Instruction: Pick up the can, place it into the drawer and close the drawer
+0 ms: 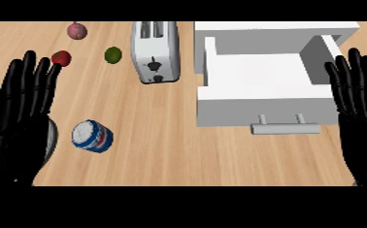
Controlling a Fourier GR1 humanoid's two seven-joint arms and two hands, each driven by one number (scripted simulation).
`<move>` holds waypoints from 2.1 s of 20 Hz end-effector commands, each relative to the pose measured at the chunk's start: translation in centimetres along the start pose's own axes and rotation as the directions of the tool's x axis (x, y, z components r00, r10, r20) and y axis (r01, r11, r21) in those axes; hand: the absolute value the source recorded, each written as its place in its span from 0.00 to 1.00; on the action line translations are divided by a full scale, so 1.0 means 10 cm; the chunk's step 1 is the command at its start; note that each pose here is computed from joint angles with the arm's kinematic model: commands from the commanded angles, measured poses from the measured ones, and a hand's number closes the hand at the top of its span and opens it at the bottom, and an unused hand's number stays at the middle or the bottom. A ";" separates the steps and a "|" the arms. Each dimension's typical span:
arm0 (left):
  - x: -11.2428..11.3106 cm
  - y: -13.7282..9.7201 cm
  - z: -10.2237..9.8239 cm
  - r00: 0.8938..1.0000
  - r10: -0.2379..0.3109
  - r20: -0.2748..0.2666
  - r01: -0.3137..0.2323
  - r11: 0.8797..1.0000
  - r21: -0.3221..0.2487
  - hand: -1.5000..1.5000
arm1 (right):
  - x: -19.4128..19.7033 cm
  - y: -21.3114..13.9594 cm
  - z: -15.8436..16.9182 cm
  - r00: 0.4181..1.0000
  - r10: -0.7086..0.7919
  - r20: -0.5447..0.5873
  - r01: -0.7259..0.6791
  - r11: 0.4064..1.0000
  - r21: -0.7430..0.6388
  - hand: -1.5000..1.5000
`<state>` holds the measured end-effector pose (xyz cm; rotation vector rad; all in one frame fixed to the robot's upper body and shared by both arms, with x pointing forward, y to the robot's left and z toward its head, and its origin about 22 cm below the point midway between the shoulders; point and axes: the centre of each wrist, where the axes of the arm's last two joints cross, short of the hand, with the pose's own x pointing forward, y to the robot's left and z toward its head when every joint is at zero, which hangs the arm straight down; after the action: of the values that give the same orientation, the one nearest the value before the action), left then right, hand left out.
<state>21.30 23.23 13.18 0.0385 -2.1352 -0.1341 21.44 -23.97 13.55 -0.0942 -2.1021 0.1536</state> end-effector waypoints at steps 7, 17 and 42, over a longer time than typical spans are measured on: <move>-0.21 0.17 0.42 0.940 0.034 -0.340 -0.085 0.987 -0.135 0.00 | -0.25 -0.07 0.22 0.962 -0.027 -0.271 -0.001 0.995 -0.105 0.00; 0.19 0.44 0.55 0.916 -0.007 -0.401 -0.061 0.986 -0.156 0.00 | -0.12 -0.25 0.35 0.944 -0.031 -0.329 -0.007 0.994 -0.113 0.00; -0.45 0.40 0.36 0.878 0.022 -0.478 -0.052 0.997 -0.051 0.00 | -0.22 -0.50 0.71 0.943 -0.013 -0.333 -0.023 0.994 -0.104 0.00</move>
<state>19.51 28.61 8.62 -0.0105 -1.6441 -0.1518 16.68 -28.96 8.29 -0.1717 -1.7769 0.0148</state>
